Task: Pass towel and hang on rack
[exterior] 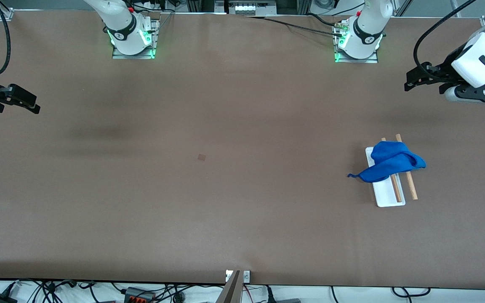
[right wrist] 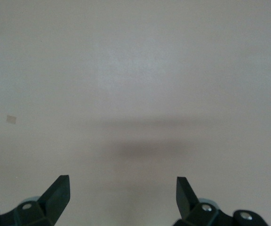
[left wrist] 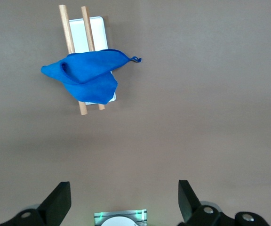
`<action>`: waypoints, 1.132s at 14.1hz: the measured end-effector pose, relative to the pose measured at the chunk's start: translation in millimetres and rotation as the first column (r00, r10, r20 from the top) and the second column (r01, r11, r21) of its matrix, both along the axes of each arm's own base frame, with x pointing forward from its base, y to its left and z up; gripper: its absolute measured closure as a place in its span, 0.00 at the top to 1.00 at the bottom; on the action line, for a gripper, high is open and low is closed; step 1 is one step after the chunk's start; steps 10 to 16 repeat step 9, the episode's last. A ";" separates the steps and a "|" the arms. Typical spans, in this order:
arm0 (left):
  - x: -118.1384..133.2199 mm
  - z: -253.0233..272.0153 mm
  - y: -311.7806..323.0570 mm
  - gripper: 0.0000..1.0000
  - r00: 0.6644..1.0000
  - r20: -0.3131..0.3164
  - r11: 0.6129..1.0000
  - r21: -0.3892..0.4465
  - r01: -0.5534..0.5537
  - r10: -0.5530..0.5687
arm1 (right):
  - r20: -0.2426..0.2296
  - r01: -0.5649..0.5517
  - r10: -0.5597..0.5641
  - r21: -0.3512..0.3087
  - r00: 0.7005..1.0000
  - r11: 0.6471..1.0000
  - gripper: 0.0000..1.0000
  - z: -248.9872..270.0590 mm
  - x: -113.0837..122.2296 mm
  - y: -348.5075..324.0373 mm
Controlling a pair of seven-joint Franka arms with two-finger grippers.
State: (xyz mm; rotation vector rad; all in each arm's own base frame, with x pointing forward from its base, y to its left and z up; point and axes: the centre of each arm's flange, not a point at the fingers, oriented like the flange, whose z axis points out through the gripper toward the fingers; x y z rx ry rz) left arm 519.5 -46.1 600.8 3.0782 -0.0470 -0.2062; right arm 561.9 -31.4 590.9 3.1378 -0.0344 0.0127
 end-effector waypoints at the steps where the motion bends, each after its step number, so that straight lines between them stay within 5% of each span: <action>1: -0.4 -0.2 -2.0 1.00 1.000 -0.002 1.000 0.005 -0.003 0.003 | 0.000 0.000 0.000 0.000 1.000 1.000 1.00 0.0 0.0 0.0; 16: -0.3 -3.0 -0.6 1.00 1.000 -0.016 1.000 0.009 -0.014 0.015 | -0.004 0.000 0.000 0.000 1.000 1.000 1.00 -0.3 -0.4 0.1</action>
